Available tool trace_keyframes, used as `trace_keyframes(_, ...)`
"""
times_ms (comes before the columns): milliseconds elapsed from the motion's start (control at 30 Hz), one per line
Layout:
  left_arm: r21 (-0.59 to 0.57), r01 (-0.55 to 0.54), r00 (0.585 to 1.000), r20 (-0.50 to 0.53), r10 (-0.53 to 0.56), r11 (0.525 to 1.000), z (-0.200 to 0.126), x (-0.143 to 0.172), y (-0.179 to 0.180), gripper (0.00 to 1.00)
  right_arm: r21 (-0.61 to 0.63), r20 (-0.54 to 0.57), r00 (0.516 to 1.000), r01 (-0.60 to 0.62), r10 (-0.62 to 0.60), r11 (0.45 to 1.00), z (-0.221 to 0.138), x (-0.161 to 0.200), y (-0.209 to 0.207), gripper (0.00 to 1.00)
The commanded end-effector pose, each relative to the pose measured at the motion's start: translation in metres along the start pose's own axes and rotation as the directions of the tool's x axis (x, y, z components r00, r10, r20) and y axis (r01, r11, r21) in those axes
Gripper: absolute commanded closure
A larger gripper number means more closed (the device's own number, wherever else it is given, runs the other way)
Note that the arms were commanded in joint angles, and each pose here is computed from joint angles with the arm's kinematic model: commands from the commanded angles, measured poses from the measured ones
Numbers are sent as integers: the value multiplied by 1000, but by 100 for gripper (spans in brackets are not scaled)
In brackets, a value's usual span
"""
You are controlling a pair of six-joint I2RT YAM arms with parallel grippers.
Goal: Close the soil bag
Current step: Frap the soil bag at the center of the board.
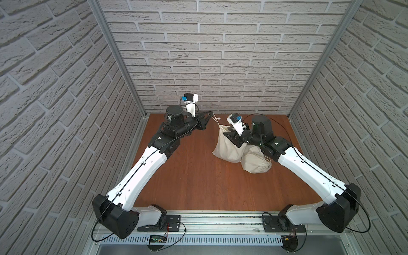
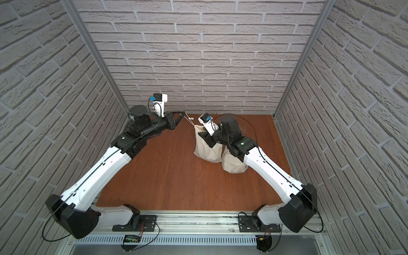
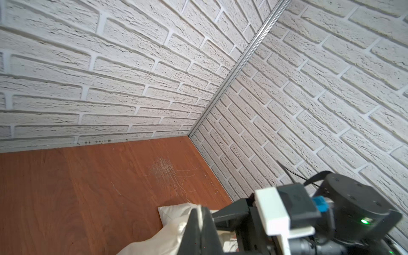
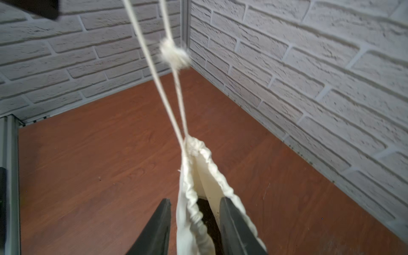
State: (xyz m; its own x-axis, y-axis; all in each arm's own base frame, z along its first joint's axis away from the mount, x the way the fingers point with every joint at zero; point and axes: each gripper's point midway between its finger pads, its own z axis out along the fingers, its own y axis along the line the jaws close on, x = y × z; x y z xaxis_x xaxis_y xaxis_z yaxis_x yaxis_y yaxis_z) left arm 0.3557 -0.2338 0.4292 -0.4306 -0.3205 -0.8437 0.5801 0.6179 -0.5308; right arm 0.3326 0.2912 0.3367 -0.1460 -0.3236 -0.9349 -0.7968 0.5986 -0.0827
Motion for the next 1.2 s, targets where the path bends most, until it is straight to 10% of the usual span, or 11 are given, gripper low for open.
trace_keyframes(0,47,-61,992,116,55,997,-6,-37,-22,100,-46,89,996,22,-18,999,-2,-36,7,53)
trace_keyframes(367,57,-55,994,100,49,997,-4,-39,-26,100,-181,88,996,-17,33,983,33,-54,24,32)
trace_keyframes(767,64,-63,992,111,56,996,-8,-47,-32,100,-118,11,999,-30,31,993,65,-54,4,69)
trace_keyframes(1167,-42,-21,949,314,33,999,-90,-141,-17,100,358,-435,867,-80,242,930,7,132,-97,81)
